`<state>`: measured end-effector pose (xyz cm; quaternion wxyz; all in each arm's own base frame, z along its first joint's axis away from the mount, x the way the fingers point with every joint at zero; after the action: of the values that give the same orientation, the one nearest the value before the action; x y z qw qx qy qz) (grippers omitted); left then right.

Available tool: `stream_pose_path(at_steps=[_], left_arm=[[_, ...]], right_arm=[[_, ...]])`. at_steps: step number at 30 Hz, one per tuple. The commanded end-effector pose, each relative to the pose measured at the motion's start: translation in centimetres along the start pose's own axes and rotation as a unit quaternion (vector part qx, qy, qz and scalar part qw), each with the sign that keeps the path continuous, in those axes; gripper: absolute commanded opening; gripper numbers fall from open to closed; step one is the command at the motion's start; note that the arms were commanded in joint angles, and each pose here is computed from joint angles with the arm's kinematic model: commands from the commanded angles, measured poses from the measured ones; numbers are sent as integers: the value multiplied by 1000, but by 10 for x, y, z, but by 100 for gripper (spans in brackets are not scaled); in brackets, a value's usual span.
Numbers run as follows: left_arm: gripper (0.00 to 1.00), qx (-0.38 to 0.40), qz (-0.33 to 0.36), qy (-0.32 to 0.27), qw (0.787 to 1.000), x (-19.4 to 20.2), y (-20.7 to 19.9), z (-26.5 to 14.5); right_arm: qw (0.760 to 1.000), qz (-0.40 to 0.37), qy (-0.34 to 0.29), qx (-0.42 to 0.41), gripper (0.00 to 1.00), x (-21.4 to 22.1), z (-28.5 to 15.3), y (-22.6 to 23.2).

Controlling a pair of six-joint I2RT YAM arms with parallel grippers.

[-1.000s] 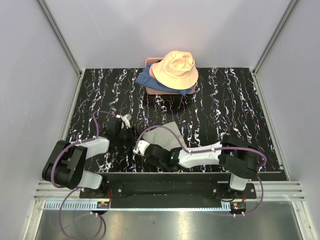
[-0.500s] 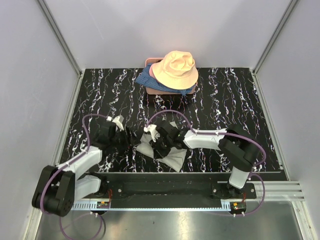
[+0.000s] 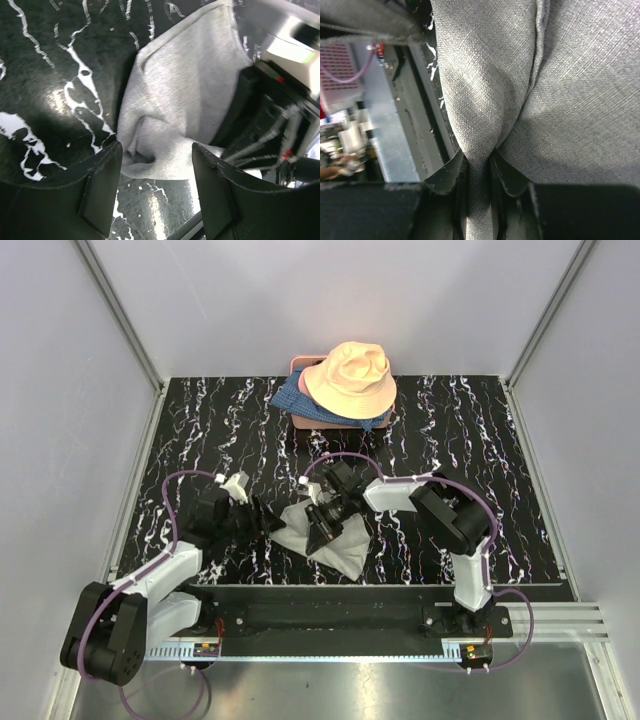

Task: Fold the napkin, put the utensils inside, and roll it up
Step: Roll the napkin with the utensil

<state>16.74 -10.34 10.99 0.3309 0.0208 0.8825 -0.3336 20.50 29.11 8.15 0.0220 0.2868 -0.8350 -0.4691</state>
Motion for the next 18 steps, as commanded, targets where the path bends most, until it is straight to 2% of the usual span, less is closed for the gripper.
stream_pose_path(at_steps=[1, 7, 11, 14, 15, 18], left_arm=[[60, 45, 19, -23, 999, -3, -7, 1], [59, 42, 12, -5, 999, 2, -3, 7], [53, 38, 12, -4, 999, 1, -2, 9], [44, 36, 13, -2, 999, 1, -1, 10], [37, 33, 12, -2, 999, 1, 0, 11], [26, 28, 12, 3, 1000, 3, 2, 13]], right_arm=[[997, 36, 21, -64, 20, -8, -3, -3], [994, 59, 26, -88, 20, -13, -3, -16], [992, 71, 31, -96, 20, -14, -2, -22], [992, 76, 33, -98, 21, -14, -1, -24], [992, 75, 33, -98, 21, -14, 0, -24], [993, 72, 29, -94, 24, -16, -2, -25]])
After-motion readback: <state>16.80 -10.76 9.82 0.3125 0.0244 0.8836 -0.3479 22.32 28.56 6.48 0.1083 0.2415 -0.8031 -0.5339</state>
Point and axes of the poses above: each gripper's point midway between its finger pads, its own z axis out along the fingers, its own y axis along the line the jaws close on, x = y × z, the point moved 10 cm from there along -z, back along the fingers, and after that the axes turned 8 degrees about z, right-handed, at the moved point
